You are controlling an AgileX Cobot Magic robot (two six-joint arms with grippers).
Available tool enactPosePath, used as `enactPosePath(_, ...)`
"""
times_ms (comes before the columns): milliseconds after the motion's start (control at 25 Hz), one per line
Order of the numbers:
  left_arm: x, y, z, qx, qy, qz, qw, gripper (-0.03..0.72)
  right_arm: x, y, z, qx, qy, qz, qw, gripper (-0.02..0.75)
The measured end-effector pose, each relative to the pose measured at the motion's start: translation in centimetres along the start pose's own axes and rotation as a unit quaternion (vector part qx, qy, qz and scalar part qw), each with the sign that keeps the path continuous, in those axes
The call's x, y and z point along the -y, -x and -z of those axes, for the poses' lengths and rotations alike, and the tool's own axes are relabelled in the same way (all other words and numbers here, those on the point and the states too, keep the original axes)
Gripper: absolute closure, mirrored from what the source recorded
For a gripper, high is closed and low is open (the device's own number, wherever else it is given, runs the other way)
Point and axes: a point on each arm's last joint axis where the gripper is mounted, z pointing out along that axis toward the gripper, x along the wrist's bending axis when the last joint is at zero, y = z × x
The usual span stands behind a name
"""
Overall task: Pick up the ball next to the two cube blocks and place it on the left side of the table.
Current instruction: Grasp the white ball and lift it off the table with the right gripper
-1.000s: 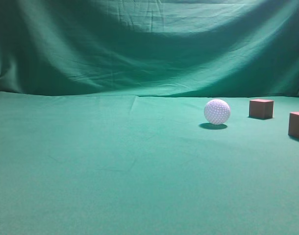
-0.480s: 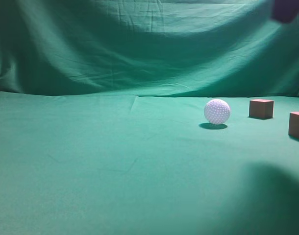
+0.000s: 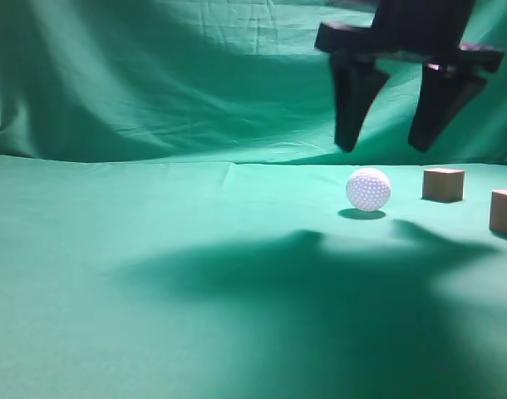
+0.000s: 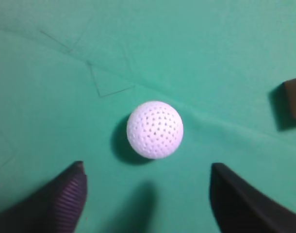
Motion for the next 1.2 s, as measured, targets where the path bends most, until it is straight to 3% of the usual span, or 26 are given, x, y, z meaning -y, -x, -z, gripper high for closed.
enactPosePath(40,0.0,0.0,0.0,0.0,0.0,0.0,1.0,0.688,-0.2,0.0,-0.5,0.0,0.002,0.0,1.0,0.129)
enactPosePath(240,0.0,0.0,0.0,0.0,0.0,0.0,1.0,0.688,-0.6,0.1,-2.4,0.001,0.012,-0.001,1.0,0.14)
enactPosePath(320,0.0,0.0,0.0,0.0,0.0,0.0,1.0,0.688,-0.7,0.1,-3.0,0.001,0.017,-0.001,1.0,0.218)
enactPosePath(600,0.0,0.0,0.0,0.0,0.0,0.0,1.0,0.688,-0.8,0.2,-5.0,0.003,0.023,-0.002,1.0,0.229)
enactPosePath(640,0.0,0.0,0.0,0.0,0.0,0.0,1.0,0.688,-0.8,0.2,-5.3,0.003,0.023,-0.002,1.0,0.318)
enactPosePath(720,0.0,0.0,0.0,0.0,0.0,0.0,1.0,0.688,-0.8,0.2,-5.5,0.003,0.024,-0.002,1.0,0.423)
enactPosePath(920,0.0,0.0,0.0,0.0,0.0,0.0,1.0,0.688,-2.0,0.0,-4.7,0.0,0.035,0.0,0.999,0.424)
enactPosePath(1080,0.0,0.0,0.0,0.0,0.0,0.0,1.0,0.688,-6.2,-2.7,-1.5,-0.043,0.106,-0.012,0.993,0.424)
enactPosePath(1200,0.0,0.0,0.0,0.0,0.0,0.0,1.0,0.688,-9.8,-6.8,1.7,-0.101,0.191,0.009,0.976,0.424)
